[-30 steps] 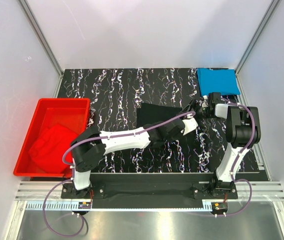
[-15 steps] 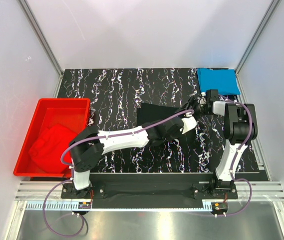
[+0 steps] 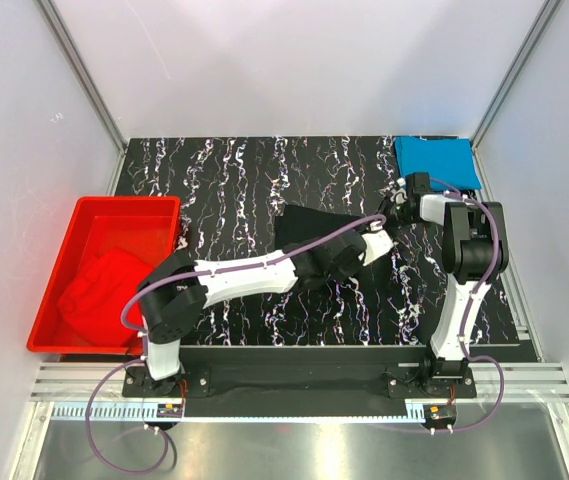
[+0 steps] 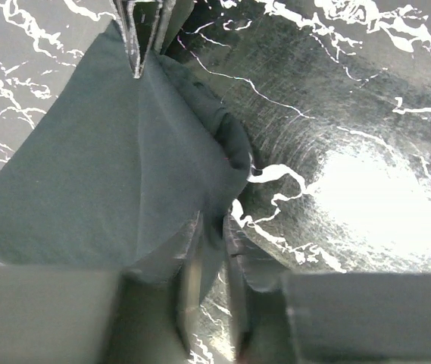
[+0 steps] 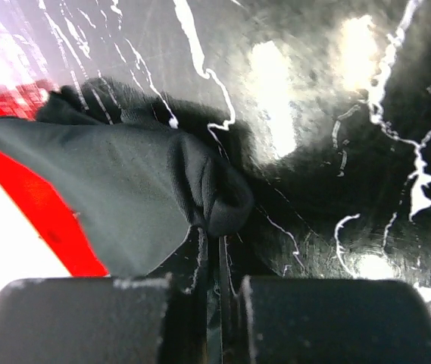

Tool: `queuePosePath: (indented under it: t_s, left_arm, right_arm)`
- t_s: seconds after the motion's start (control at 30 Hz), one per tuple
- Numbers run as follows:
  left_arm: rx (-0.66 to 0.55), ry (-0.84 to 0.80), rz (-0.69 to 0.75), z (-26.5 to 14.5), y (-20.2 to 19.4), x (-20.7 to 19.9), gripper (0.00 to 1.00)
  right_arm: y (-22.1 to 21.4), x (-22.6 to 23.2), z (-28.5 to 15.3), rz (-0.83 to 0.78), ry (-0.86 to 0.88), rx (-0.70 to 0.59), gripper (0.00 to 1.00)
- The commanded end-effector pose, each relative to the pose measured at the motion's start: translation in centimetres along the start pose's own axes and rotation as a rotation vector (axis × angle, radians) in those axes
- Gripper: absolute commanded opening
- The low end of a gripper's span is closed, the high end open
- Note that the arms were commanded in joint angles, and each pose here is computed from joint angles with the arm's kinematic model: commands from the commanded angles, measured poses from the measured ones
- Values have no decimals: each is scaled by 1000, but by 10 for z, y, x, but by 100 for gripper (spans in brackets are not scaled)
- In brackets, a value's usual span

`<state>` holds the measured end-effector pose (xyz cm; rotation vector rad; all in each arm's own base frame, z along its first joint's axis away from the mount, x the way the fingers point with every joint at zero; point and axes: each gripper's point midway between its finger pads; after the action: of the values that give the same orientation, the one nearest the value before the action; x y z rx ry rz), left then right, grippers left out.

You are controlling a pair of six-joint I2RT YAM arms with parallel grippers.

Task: Fold and stack the t-shirts
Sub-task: Neatly place the folded tshirt to the corner

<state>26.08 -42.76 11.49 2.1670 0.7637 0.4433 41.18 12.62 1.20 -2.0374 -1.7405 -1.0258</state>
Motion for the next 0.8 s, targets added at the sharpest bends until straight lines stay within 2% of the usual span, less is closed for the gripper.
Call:
queuePosePath:
  t_s: [0.0,0.07,0.13,0.17,0.27,0.43,0.5,0.6,0.63,0.67,0.77]
  left_arm:
    - [-104,-52,-124,-25,35,0,35]
    - [-130,-63,-177,-41,41,7,55]
    - [-144,-64,-240,-53,43,14,61]
    - [-177,-77,-269,-73,53,19,62]
    - [-217,-65,-379,-110,52,36,62]
    - [-220,53,-496,-153,14,74,62]
    - [-228,65,-504,-176,3,81,62]
    - [-193,96,-498,-187,-28,88,62]
    - [-222,91,-504,-198,-28,90,63]
    - [-198,105,-501,-196,-43,92,63]
    - [-199,110,-505,-201,-56,95,64]
  right_arm:
    - [23,-4,-14,-168,-162,-57,0]
    - [30,-3,-22,-229,-199,-57,0]
    - [41,0,-35,-273,-247,-65,0]
    - [44,0,-40,-317,-264,-65,0]
    - [71,14,-67,-419,-331,-124,0]
    - [94,27,-103,-536,-414,-189,0]
    - [105,30,-120,-594,-479,-213,0]
    - [126,32,-143,-614,-579,-265,0]
    - [131,33,-149,-612,-599,-277,0]
    - [144,38,-154,-617,-616,-305,0]
    - [166,33,-172,-602,-725,-351,0]
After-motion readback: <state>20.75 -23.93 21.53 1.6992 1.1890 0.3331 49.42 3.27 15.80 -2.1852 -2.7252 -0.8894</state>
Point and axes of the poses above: each gripper's point midway between its finger pads, its own z axis out along the fingers, its own x axis along the line the jaws close on, y = z × x, and after that the axes turned 15 degrees about -z, right-handed
